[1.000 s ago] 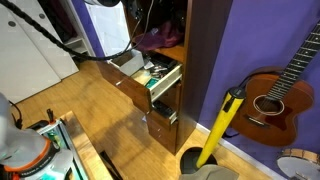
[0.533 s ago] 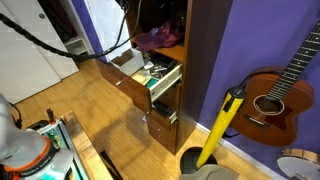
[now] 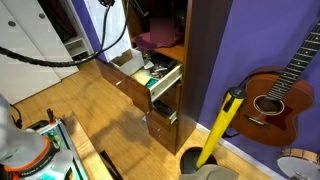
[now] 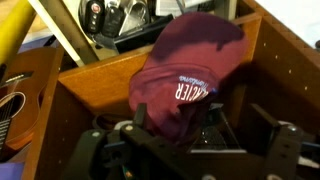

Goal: Open the topmost drawer and remove the maroon cap and place it on the shelf above the drawer then close the drawer.

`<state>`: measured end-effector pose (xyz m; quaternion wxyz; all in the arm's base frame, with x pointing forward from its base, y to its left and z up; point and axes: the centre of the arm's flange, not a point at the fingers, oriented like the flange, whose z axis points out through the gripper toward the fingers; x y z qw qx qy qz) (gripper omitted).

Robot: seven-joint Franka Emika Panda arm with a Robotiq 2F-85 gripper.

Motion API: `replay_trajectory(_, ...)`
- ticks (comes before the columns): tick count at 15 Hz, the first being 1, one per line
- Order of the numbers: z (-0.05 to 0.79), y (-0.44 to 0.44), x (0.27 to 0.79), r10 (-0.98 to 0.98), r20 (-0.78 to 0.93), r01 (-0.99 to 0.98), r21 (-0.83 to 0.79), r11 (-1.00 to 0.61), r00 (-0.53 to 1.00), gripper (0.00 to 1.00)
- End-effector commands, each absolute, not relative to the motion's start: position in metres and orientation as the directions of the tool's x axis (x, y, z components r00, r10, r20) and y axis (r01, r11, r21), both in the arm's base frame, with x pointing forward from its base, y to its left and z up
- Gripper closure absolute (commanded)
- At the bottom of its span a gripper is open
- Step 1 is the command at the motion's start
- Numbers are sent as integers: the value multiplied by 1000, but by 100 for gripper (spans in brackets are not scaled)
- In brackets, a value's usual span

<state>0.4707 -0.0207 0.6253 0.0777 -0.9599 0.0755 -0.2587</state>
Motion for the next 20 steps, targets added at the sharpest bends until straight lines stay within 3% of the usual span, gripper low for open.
replay_trajectory(1, 610, -32, 424, -104, 400, -36, -174, -984, 911, 0)
replay_trajectory(8, 563, -36, 367, 60, 276, 77, -51, -996, 959, 0)
replay_trajectory(20, 492, -48, 347, 110, 127, 116, -42, -992, 986, 0)
